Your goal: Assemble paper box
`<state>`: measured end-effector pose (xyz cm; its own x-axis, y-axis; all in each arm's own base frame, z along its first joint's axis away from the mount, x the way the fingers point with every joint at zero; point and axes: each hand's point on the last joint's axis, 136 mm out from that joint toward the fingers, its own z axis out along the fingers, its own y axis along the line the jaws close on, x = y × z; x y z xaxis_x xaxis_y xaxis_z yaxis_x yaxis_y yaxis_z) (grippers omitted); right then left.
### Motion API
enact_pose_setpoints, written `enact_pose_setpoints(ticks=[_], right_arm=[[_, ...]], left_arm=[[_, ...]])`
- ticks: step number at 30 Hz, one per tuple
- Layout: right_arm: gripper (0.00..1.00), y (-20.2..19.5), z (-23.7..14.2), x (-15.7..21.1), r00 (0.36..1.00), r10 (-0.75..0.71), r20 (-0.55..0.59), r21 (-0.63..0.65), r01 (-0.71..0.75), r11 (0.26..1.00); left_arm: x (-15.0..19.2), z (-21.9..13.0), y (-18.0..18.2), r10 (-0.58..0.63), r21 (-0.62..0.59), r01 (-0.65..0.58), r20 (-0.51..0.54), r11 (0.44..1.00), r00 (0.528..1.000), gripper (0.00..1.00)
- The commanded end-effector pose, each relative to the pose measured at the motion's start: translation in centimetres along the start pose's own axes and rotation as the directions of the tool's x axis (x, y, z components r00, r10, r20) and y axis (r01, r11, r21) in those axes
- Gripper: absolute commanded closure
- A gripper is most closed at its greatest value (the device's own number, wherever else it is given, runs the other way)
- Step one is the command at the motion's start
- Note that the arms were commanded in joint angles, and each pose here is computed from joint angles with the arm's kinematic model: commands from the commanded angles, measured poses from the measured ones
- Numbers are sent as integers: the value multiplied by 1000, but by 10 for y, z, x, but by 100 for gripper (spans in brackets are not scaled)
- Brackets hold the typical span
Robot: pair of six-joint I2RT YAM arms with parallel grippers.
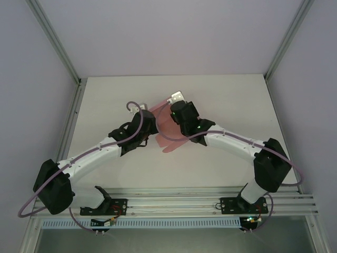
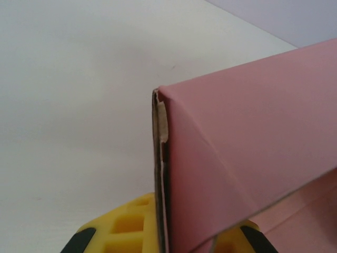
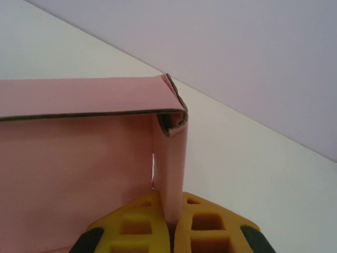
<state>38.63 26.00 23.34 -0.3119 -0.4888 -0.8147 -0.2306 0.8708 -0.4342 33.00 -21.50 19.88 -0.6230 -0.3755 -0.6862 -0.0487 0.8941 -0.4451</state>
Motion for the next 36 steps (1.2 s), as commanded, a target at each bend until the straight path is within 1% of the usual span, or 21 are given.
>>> enact_pose_setpoints(ticks=[1, 3, 5, 10, 15, 19, 23, 24, 25, 27, 29, 32, 33, 35, 36], right_arm=[[100, -80, 12, 35, 983, -61, -174, 394, 126, 910], [100, -80, 13, 38, 981, -63, -185, 391, 132, 911], [100, -79, 14, 39, 980, -63, -191, 394, 135, 909], [100, -84, 14, 40, 975, -71, -209, 416, 154, 896], [99, -84, 13, 40, 976, -65, -207, 399, 145, 905], [97, -67, 9, 43, 980, 12, -200, 254, 40, 966], [89, -51, -6, 32, 981, 105, -164, 88, -92, 992], [84, -47, -12, 29, 979, 136, -153, 39, -132, 991], [79, -39, -19, 24, 980, 146, -138, -39, -153, 987], [68, -28, -33, 16, 976, 183, -113, -161, -200, 966], [62, -17, -49, 10, 975, 202, -94, -275, -221, 936], [45, -9, -73, 3, 972, 224, -67, -400, -232, 886], [38, -7, -80, 1, 971, 234, -54, -431, -234, 872], [31, -4, -97, -4, 969, 247, -13, -507, -220, 834], [26, -4, -105, -7, 965, 264, 8, -533, -219, 818]], left_arm=[[-18, -17, 12, -31, -109, 36, 54, 993, 998, 100], [-19, -17, 14, -13, -155, 21, 51, 988, 999, 100], [-19, -16, 14, 6, -169, 1, 41, 986, 999, 100], [-17, -14, 11, 4, -161, 2, 34, 987, 999, 100], [-15, -15, 6, 0, -115, 5, 38, 993, 999, 100], [-17, -16, 9, 13, -139, -7, 45, 990, 999, 100], [-15, -11, 9, 41, -140, -35, 41, 990, 998, 100], [-14, -11, 7, 49, -128, -44, 37, 991, 998, 100], [-14, -9, 5, 53, -117, -48, 36, 992, 998, 100], [-13, -7, 3, 62, -109, -58, 35, 992, 997, 100], [-13, -6, 5, 70, -115, -66, 36, 991, 997, 100], [-11, -5, 3, 90, -103, -87, 27, 991, 996, 100], [-11, -6, 2, 98, -98, -94, 27, 991, 995, 100], [-12, -7, 2, 112, -95, -109, 32, 989, 993, 100], [-13, -8, 4, 120, -102, -115, 40, 988, 992, 100]])
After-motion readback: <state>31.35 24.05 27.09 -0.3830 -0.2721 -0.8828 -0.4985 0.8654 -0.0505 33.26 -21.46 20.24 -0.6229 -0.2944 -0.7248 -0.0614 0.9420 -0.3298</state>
